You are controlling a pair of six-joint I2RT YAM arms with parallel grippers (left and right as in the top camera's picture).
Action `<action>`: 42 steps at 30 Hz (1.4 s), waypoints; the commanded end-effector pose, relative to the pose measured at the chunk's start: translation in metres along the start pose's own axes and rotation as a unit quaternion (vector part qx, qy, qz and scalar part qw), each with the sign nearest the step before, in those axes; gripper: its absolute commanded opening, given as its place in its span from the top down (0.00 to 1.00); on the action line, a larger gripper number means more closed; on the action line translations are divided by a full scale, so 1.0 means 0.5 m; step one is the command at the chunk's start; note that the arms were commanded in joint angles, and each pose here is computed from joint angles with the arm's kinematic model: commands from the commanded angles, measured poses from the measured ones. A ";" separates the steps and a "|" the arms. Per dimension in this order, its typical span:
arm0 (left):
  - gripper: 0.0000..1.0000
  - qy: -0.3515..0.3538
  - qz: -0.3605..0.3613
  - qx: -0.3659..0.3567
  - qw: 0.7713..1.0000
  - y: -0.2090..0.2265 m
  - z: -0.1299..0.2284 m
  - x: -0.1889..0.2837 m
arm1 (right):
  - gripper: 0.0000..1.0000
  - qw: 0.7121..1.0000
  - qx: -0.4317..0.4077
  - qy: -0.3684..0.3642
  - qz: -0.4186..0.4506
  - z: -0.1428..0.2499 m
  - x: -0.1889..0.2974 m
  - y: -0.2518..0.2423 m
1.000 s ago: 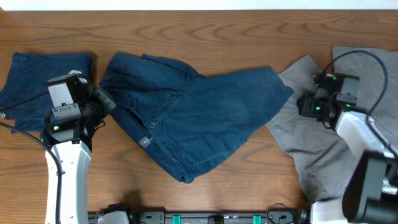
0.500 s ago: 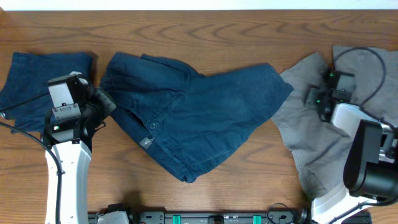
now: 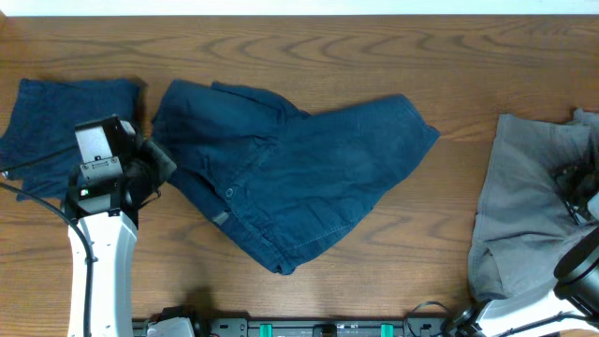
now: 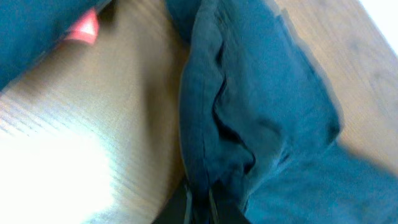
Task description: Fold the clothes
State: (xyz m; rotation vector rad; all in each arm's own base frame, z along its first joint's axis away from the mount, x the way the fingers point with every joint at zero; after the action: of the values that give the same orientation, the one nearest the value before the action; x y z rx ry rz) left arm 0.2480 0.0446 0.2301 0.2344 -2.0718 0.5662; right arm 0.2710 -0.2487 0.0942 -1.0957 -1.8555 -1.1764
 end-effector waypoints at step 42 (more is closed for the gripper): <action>0.94 0.180 0.035 -0.095 0.978 -0.047 0.187 -0.076 | 0.17 0.781 0.593 0.194 0.015 0.627 0.079 0.249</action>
State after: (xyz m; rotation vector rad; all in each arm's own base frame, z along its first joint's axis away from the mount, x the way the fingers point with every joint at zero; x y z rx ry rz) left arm 0.2019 -0.0227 0.1621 -0.0345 -1.7303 0.4360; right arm 0.3625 0.1040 0.0898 0.0341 -1.8819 -0.0757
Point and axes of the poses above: each gripper's point midway between its finger pads, its own x axis back along the fingers, its own y axis along the line the jaws close on, z = x × y, the point moved 10 cm from there along x, back along the fingers, and after that the axes turned 13 degrees about -x, right-handed, at the moved point
